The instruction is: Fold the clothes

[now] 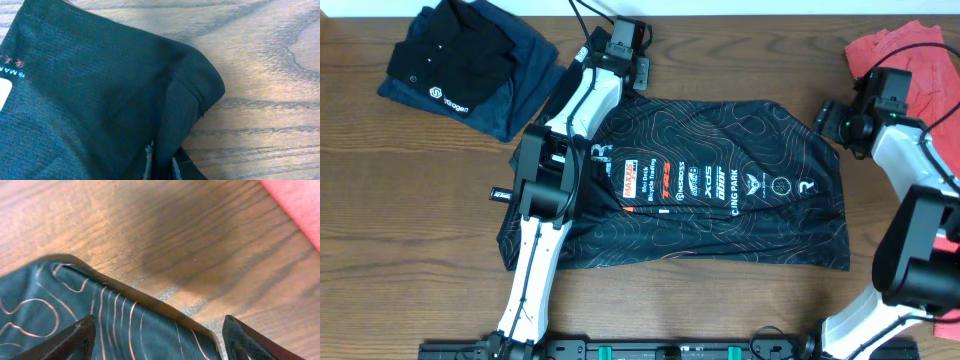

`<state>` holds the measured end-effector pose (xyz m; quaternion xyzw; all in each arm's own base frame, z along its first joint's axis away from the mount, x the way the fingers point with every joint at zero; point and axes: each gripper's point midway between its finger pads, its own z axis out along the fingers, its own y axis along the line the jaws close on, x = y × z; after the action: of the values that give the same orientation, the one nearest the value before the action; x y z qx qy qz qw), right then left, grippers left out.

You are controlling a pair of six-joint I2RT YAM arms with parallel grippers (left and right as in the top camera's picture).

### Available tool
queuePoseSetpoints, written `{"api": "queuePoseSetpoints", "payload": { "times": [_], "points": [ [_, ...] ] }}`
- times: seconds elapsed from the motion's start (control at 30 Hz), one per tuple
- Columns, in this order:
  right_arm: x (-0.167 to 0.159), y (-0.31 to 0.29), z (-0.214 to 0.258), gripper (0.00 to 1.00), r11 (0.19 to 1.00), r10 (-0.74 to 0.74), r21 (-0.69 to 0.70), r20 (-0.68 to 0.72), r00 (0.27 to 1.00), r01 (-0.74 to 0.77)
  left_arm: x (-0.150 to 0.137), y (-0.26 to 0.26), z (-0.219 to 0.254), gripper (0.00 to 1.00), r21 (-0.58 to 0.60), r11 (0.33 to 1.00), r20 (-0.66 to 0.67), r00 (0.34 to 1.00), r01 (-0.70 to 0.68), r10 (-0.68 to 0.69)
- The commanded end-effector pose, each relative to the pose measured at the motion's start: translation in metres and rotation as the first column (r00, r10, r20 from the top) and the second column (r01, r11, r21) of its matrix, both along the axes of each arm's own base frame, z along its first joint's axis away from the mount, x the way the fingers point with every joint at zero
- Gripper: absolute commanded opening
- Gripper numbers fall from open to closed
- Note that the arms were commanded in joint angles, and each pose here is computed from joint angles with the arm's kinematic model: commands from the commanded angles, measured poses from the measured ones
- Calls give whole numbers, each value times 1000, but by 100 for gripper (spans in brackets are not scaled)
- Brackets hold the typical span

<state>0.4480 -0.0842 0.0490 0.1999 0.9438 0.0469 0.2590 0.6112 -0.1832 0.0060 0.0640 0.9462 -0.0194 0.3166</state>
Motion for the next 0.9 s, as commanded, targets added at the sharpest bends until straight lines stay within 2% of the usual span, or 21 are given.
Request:
{"api": "queuePoseSetpoints", "payload": {
  "times": [0.0, 0.27, 0.4, 0.7, 0.77, 0.87],
  "points": [
    [3, -2, -11, 79, 1000, 30, -3, -19, 999, -31, -9, 8, -20, 12, 22, 1000, -54, 998, -17, 19],
    [6, 3, -21, 73, 999, 47, 20, -20, 999, -46, -9, 8, -20, 11, 22, 1000, -53, 998, -17, 18],
    [5, 13, -31, 72, 995, 74, 75, -29, 997, -72, -9, 8, -20, 11, 22, 1000, -54, 998, -17, 18],
    [-2, 15, -45, 71, 994, 72, 90, -76, 994, -65, -9, 8, -20, 11, 23, 1000, -57, 998, -17, 18],
    [-2, 15, -45, 65, 994, 72, 90, -76, 995, -65, -9, 8, -20, 11, 23, 1000, -57, 998, -17, 18],
    [-2, 15, -45, 46, 994, 71, 92, -78, 994, -64, -9, 8, -20, 11, 23, 1000, -57, 998, -17, 18]
  ]
}}
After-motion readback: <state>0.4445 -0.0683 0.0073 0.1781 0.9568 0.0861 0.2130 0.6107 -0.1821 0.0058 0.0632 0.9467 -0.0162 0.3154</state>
